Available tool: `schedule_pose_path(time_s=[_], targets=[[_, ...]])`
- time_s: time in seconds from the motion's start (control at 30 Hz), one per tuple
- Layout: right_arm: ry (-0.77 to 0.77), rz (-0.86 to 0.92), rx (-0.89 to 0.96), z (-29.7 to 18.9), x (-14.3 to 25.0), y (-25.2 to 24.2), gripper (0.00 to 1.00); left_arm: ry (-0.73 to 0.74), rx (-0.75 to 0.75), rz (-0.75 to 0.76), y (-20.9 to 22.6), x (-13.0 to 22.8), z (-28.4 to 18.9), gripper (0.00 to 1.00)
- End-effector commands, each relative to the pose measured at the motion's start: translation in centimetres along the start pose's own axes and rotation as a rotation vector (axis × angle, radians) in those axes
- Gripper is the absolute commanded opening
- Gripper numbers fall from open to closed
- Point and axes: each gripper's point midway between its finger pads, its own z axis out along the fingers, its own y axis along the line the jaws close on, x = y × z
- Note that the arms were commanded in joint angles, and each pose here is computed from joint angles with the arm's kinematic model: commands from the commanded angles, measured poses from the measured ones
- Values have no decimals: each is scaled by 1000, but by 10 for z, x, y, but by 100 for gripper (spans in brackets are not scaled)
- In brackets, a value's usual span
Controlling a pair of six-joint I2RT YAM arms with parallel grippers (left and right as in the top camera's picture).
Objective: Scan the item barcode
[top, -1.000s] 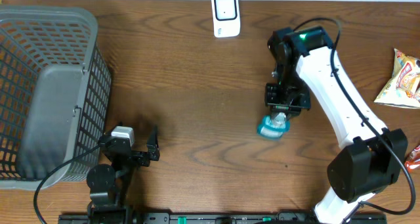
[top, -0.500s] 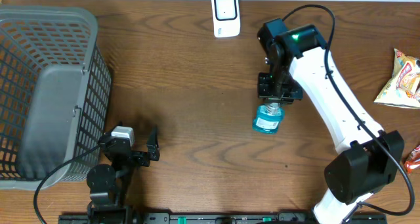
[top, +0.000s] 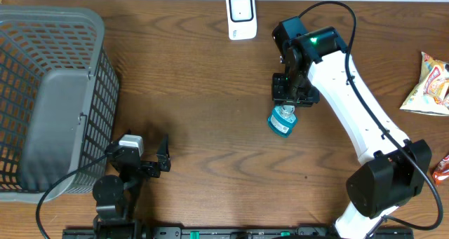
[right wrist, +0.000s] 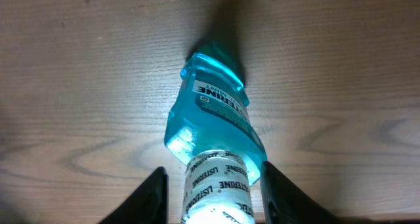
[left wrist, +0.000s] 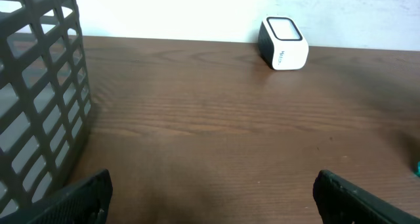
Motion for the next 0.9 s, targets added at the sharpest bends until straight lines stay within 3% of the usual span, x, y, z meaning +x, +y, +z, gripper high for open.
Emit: schedule_pose_path(time_s=[0.0,0.27,0.4,0.47,0.5,0.7,0.87], targets=[[-26,2,4,-4,-6,2,48,39,4,-3,0,16,2,98],[-69,35,-19,-35,-11,4,59,39,4,-3,0,16,2,98],[-127,169,-31,-76,-14,-3,76,39,4,-3,0,16,2,98],[-144,264,-29,-91,-12,-10,95,39,4,-3,0,16,2,98],[-148,309,-32,-97,-11,-12,99,39,4,-3,0,16,2,98],[-158,469,-21,-97,-10,-17,99,39,4,-3,0,16,2,98],[-114,701,71,-64,-1,-26,99,39,4,-3,0,16,2,98]])
